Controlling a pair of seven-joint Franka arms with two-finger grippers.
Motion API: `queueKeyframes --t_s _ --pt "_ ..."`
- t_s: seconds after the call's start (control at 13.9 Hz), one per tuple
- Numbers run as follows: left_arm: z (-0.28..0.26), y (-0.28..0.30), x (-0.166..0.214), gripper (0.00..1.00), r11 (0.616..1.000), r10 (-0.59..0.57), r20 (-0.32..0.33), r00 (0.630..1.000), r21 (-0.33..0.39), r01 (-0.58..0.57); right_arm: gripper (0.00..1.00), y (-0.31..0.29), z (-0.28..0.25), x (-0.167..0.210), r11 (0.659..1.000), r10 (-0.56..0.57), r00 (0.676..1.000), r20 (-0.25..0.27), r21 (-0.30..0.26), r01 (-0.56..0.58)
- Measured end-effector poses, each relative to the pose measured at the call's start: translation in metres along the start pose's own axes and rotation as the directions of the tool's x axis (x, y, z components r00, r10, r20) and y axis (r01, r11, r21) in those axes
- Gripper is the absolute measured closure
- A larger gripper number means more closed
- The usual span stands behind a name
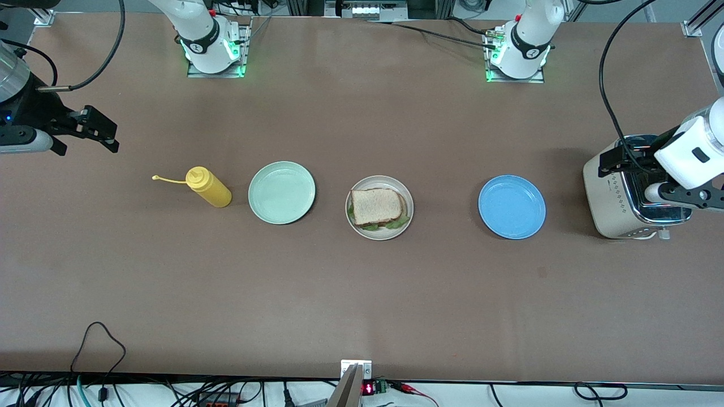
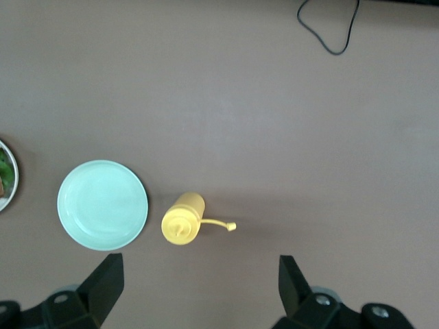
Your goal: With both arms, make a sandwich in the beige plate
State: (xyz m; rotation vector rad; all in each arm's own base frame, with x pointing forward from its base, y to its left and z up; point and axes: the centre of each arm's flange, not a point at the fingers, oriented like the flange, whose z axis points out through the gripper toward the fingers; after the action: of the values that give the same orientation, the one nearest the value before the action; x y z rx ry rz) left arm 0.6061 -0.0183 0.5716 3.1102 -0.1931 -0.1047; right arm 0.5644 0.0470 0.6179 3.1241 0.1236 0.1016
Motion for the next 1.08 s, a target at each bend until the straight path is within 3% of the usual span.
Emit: queueKeyframes --t_s 0.14,0.43,1.08 --pt "-0.006 0.008 -0.031 0.0 1.0 0.002 -0.021 1.0 0.005 -0.002 0.0 0.0 0.002 -0.003 1.0 0.0 1.0 0.028 0.0 0.0" --pt "-0.025 0.023 -0.079 0.0 1.0 0.014 -0.044 0.999 0.021 -0.013 0.0 0.0 0.004 -0.003 1.0 0.0 0.999 0.037 0.0 0.0" --pt "-0.019 0.021 -0.084 0.0 1.0 0.01 -0.014 1.0 0.024 -0.01 0.0 -0.003 0.009 -0.001 1.0 -0.006 0.999 0.046 0.0 0.006"
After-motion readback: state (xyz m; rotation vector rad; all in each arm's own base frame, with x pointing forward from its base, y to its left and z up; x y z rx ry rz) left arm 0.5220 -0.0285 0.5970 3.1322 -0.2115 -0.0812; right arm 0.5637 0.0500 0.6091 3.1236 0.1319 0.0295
